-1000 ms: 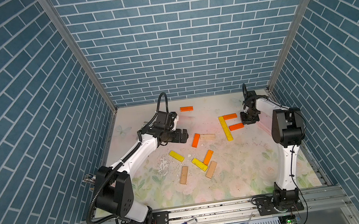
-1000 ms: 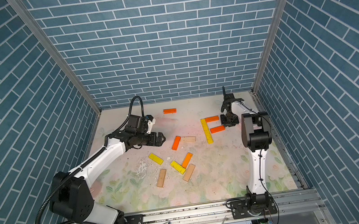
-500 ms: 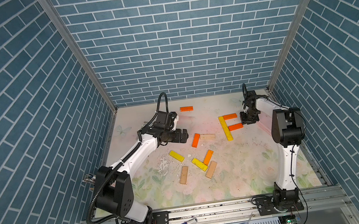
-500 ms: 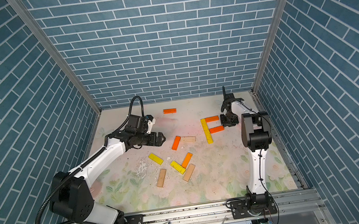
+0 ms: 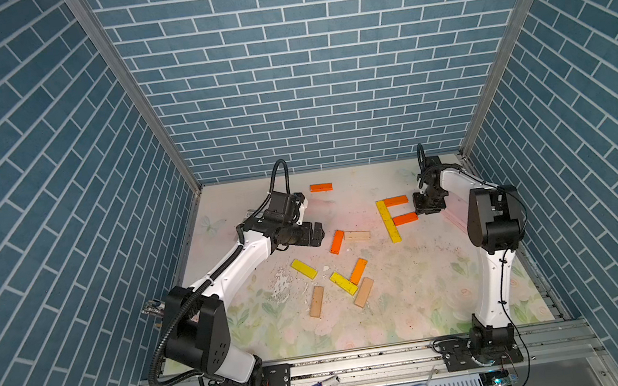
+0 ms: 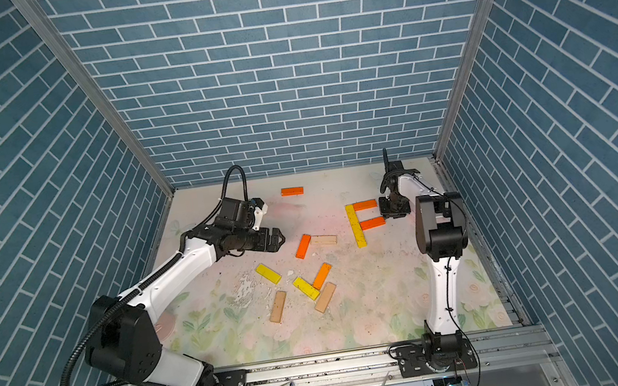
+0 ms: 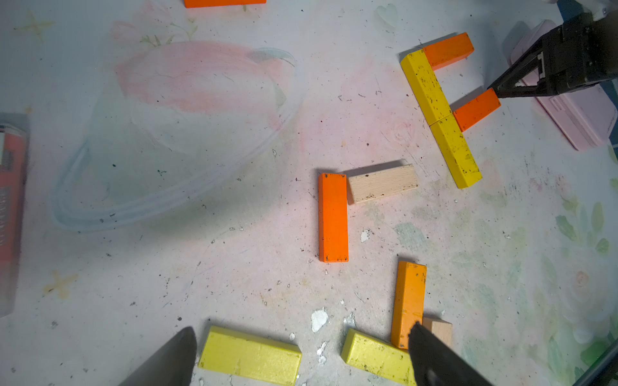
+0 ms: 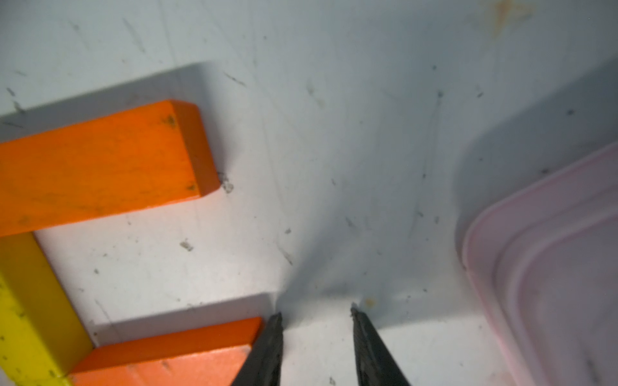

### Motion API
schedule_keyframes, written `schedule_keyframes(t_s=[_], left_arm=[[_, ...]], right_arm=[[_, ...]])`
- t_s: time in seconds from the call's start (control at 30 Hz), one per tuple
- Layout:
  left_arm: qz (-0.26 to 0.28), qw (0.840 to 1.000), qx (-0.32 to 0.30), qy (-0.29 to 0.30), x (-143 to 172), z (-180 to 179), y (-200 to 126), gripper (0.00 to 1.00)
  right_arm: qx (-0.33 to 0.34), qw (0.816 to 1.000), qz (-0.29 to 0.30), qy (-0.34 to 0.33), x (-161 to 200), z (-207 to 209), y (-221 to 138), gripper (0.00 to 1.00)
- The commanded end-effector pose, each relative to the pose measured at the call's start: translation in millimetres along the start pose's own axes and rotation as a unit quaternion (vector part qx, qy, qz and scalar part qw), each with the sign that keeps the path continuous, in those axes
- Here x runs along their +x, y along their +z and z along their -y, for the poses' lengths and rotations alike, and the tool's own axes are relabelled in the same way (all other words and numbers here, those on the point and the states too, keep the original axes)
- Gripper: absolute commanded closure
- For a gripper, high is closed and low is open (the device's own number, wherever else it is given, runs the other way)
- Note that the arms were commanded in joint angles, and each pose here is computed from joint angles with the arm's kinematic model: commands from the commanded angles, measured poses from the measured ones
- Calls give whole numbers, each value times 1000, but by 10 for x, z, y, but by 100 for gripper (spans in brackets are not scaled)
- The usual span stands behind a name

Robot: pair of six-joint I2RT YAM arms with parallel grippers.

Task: Assemble the number 6 with building blocks
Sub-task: Assemble the building block at the center of the board.

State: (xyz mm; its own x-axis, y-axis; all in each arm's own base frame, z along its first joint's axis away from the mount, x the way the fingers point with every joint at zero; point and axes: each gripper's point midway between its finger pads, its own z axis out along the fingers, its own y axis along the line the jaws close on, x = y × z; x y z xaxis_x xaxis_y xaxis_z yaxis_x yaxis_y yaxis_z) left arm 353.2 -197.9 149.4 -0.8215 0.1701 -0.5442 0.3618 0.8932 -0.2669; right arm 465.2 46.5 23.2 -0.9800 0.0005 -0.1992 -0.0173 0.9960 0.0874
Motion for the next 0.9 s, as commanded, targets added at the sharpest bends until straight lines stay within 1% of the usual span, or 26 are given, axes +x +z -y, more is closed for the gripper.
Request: schedule_keyframes(t_s=[0.0,0.3,0.43,0.57,0.6,0.7,0.77,0.87], left_arm=[[4,1000,-1,-2,-65,-10,-7,1],[4,1000,0,-2,-66,-9,-2,1],[3,1000,-1,-3,-65,-14,0,1],[1,1000,-3,-3,-64,-17,12,1],[1,1000,-4,-2,-64,-20,12,1],[1,1000,-6,-3,-69,-29,8,1],[1,1000,-7,-3,-72,-29,8,1],[1,1000,-8,-3,-77,-29,-7,1]], right_arm=[[-15,999,-50,-17,213,-25,172,62],[-18,998,-52,-18,229,-31,177,61],[-19,999,-44,-18,180,-46,108,60],[-26,999,-23,-21,58,-116,-71,58],[-29,999,-4,-22,-21,-148,-247,58],[-28,999,20,-25,-114,-252,-483,56],[-18,999,34,-22,-141,-304,-622,55],[22,998,55,-5,-110,-307,-817,55]])
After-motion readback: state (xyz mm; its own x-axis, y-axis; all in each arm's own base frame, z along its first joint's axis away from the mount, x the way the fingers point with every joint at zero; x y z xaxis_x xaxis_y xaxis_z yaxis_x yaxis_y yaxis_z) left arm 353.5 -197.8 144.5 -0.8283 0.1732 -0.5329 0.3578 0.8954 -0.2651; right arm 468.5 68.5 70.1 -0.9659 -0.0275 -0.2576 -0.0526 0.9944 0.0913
